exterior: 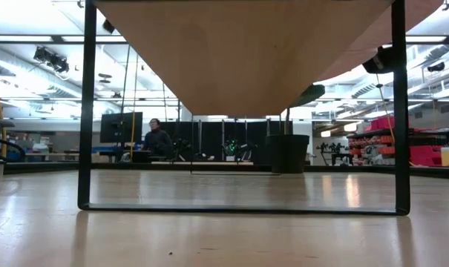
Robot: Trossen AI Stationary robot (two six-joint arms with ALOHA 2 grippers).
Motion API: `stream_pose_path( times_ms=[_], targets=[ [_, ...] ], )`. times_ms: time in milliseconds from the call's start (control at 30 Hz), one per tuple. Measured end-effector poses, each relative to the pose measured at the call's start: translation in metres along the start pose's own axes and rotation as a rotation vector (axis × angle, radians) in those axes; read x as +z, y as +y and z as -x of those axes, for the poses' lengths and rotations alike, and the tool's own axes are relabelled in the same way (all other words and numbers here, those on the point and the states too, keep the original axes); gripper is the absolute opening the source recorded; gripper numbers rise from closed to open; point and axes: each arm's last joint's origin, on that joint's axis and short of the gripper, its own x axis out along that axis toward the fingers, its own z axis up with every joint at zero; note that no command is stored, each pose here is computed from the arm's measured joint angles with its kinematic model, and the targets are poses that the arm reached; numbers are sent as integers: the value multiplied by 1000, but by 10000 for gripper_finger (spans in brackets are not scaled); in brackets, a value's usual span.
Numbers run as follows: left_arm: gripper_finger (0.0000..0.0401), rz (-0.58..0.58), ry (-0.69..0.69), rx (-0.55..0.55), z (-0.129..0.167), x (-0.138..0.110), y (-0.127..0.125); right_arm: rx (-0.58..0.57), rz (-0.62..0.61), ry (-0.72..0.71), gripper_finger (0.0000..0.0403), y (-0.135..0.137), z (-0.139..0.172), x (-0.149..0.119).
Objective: Pick and place slides into the shelf
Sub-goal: Put the green slide on the shelf
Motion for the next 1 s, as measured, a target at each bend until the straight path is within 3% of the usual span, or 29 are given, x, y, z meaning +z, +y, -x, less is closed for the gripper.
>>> stream_pose_path(
  times_ms=[200,733,1000],
  targets=[
    [209,-33,-68,-123,1,7,-13,-30,-3,4,43,-2,0,-1],
    [195,-31,-70,-129,1,7,-14,-26,-32,19,43,-2,-1,-2],
    [201,-7,-73,-139,1,8,-15,-48,-50,104,43,-1,-19,1]
  ],
)
